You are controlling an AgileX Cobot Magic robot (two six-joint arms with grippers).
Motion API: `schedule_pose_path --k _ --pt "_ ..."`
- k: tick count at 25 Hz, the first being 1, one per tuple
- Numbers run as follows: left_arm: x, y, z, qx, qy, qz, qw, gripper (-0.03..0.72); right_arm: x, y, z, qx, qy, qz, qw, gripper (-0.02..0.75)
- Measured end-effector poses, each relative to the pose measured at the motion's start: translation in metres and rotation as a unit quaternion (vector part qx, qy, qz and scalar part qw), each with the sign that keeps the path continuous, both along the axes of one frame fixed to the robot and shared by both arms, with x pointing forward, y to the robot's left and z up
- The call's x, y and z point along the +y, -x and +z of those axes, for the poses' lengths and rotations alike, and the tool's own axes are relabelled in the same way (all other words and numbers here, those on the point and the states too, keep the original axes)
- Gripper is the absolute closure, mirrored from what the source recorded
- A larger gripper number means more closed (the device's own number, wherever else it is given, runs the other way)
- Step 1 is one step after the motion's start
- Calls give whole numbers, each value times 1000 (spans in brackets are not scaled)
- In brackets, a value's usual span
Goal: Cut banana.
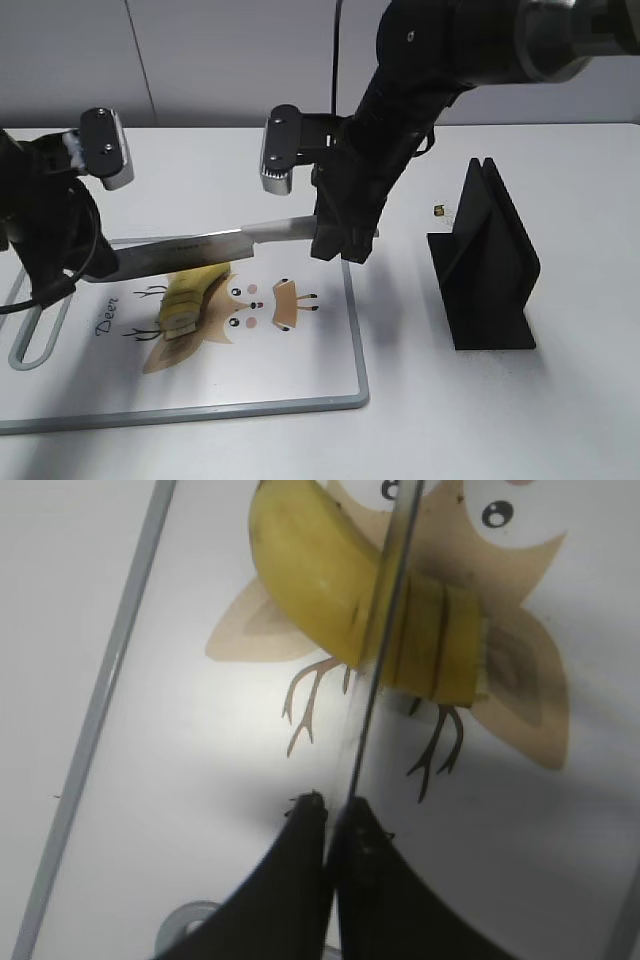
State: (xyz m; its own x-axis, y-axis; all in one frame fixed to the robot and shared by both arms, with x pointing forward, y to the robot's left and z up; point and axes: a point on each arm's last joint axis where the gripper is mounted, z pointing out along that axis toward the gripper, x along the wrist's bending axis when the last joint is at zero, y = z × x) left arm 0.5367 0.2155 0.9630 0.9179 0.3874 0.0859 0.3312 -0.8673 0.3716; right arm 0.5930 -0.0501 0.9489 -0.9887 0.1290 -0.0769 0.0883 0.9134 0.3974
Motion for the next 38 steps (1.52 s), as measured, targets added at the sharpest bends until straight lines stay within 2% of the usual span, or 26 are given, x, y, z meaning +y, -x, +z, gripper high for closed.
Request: schedule_pose_path --k 12,23,32,35,38 --pt "-1 -1 -22 25 8 21 999 690 1 -5 -16 -3 10 -3 1000 533" --pt "-2 -3 -23 19 10 27 999 690 1 -7 -18 -16 12 -4 1000 531" --pt "-3 -7 -36 43 13 33 998 690 2 -11 -32 -15 19 -7 1000 521" --pt "-4 -10 -51 61 12 40 997 688 1 -14 -49 -7 29 -10 1000 521" --pt "-4 -11 -54 65 13 41 997 687 1 -16 -61 -3 36 -12 999 514"
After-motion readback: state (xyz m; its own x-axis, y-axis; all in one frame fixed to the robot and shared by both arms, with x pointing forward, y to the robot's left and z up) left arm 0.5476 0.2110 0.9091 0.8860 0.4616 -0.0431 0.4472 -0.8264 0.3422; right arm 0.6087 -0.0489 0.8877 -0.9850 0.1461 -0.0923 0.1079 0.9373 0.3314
